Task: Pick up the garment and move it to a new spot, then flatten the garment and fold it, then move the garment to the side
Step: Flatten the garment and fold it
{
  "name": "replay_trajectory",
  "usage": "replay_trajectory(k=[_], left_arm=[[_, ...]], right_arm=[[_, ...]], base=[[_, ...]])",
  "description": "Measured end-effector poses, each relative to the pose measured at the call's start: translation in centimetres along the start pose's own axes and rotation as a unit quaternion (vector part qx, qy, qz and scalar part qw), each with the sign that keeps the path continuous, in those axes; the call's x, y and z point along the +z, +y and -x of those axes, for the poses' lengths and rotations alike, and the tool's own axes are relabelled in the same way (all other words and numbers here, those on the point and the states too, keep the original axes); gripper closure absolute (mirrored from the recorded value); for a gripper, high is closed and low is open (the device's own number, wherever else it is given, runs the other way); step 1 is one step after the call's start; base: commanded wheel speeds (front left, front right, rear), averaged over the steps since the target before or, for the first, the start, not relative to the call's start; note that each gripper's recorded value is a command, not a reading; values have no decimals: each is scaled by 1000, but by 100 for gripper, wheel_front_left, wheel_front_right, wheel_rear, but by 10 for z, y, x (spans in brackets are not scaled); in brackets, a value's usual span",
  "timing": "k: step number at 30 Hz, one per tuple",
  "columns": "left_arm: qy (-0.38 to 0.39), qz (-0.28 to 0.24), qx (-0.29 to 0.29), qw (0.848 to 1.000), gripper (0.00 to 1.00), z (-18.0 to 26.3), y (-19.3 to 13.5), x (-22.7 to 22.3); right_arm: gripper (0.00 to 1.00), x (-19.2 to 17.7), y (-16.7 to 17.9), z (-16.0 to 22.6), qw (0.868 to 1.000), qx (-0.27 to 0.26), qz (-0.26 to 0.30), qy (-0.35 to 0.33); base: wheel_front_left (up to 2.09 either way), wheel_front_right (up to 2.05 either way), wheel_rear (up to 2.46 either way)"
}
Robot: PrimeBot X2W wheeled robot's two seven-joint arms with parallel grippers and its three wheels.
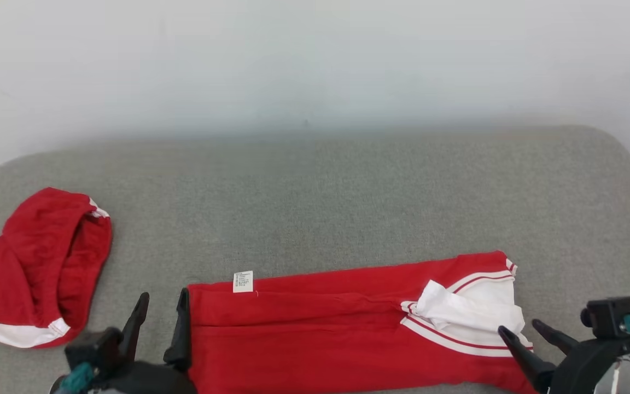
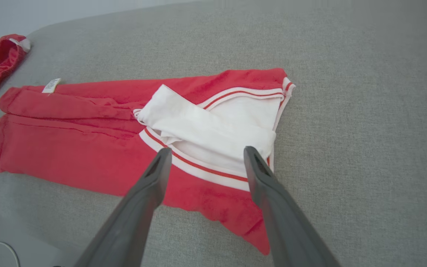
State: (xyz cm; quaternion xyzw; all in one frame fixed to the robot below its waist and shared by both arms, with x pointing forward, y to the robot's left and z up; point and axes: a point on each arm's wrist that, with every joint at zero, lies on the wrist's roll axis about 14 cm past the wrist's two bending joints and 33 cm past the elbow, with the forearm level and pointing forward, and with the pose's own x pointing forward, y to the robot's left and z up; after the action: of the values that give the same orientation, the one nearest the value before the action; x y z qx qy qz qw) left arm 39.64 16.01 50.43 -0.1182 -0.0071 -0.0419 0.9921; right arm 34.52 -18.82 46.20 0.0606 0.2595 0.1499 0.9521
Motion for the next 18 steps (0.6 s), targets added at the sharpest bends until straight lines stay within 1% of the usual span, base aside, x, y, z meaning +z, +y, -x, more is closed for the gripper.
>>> replay_trajectory(k=[3, 5, 9, 13, 18], left_arm=[[-32, -2, 8, 999, 0, 17, 2, 14], [-41, -1, 12, 999, 0, 23, 3, 19], [-62, -2, 30, 998, 0, 44, 11, 26], [-82, -11, 50, 995, 0, 62, 22, 36], [-75, -18, 66, 995, 0, 81, 30, 29]], right_arm=[[0, 5, 1, 2, 999, -7, -8, -30], [0, 6, 1, 3, 999, -9, -9, -39], [0, 17, -1, 5, 996, -25, -4, -87], [0, 32, -2, 8, 988, -41, 3, -148], [0, 39, 0, 11, 978, -49, 6, -202]], base=[[0, 0, 0], [0, 0, 0], [0, 0, 0], [0, 0, 0], [0, 0, 0]])
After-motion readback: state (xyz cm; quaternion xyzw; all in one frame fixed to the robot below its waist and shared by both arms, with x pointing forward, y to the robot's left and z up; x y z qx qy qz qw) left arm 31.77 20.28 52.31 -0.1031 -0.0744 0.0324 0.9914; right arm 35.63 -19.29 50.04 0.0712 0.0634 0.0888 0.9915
